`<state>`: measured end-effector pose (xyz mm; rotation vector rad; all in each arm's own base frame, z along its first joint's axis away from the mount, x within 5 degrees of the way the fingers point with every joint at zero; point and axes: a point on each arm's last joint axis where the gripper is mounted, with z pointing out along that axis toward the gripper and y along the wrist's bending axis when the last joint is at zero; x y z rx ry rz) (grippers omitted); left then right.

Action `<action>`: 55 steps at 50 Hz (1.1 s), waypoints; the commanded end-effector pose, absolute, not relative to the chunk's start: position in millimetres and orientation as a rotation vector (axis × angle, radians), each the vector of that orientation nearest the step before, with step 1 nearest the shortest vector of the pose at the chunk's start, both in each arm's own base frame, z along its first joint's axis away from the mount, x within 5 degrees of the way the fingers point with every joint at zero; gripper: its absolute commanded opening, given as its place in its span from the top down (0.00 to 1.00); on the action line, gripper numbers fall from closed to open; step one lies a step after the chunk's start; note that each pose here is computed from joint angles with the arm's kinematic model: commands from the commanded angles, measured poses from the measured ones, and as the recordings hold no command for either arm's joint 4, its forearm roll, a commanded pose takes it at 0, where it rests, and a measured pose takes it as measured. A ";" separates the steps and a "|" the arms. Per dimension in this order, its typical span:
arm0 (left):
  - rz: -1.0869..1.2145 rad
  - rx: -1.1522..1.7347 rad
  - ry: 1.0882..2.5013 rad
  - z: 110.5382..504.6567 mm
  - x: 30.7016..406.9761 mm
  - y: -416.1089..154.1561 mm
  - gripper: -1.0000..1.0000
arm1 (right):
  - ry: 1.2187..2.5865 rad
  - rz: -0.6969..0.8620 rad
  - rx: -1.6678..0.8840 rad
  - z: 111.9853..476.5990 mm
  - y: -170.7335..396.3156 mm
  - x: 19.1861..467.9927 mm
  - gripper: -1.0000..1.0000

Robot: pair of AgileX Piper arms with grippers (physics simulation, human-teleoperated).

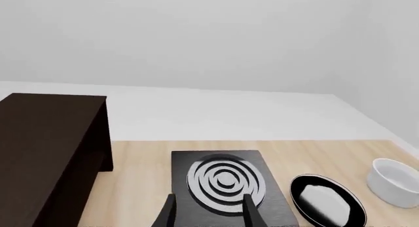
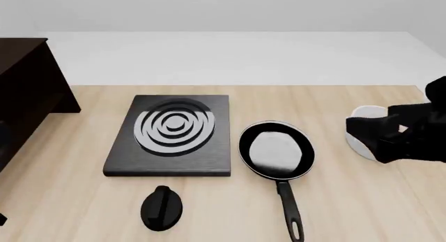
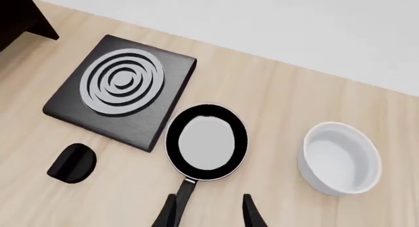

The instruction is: Put the frying pan on the cabinet shelf.

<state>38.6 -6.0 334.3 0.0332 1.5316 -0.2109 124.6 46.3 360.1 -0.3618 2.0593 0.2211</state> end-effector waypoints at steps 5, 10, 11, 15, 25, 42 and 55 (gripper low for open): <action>-0.219 0.050 1.542 331.0 40.7 -7.0 0.00 | 2.215 0.227 -0.439 323.9 67.1 155.4 0.00; -0.221 0.045 1.544 331.4 40.9 -6.9 0.00 | 2.244 0.243 -0.429 316.2 71.2 159.4 0.00; -0.220 0.046 1.544 331.6 40.5 -6.9 0.00 | 2.253 0.243 -0.437 312.9 72.4 160.0 0.00; -0.215 0.042 1.546 330.6 41.1 -6.7 0.00 | 2.281 0.245 -0.453 305.7 76.5 163.1 0.00; -0.222 0.036 1.548 327.5 41.9 -6.9 0.00 | 2.341 0.253 -0.482 286.8 88.4 174.6 0.00; -0.214 0.033 1.553 326.5 41.3 -6.5 0.00 | 2.404 0.294 -0.486 257.8 99.4 170.3 0.00; -0.214 0.034 1.556 323.6 42.6 -6.8 0.00 | 2.427 0.306 -0.483 241.3 105.5 173.3 0.00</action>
